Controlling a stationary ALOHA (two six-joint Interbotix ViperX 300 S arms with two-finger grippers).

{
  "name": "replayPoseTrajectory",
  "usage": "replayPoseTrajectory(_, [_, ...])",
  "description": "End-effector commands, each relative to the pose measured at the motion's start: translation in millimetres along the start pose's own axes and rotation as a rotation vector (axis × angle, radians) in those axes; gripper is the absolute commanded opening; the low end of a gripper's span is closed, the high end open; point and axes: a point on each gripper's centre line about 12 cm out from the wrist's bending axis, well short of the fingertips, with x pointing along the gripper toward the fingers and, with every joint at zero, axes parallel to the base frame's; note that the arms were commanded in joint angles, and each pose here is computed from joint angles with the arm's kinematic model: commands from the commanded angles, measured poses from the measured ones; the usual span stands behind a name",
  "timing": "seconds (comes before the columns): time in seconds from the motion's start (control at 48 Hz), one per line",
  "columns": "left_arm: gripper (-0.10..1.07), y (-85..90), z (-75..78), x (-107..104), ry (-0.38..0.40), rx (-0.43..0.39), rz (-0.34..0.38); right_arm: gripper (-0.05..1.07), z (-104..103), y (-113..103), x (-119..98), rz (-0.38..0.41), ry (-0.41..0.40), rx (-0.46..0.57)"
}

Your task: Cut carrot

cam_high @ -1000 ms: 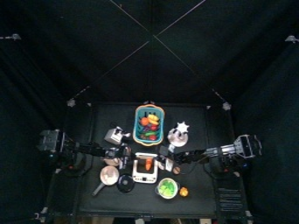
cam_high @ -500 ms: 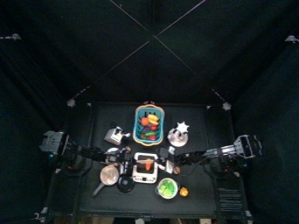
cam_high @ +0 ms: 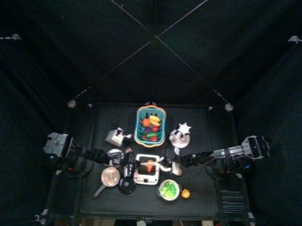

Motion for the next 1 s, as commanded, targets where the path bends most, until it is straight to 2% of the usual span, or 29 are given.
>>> replayPoseTrajectory(0.0, [0.29, -16.8, -10.2, -4.4, 0.036, 0.021, -0.048, 0.41, 11.9, -17.8, -7.9, -0.024, -0.054, 0.052])
replayPoseTrajectory(0.354, [0.29, -15.7, -12.0, -4.9, 0.043, 0.015, -0.040, 0.41, 9.3, -29.9, 6.5, 0.023, -0.070, 0.069])
replayPoseTrajectory(0.979, [0.29, -12.5, -12.1, -5.0, 0.043, 0.017, -0.030, 0.37, -5.5, -46.9, 11.0, 0.109, -0.090, 0.025])
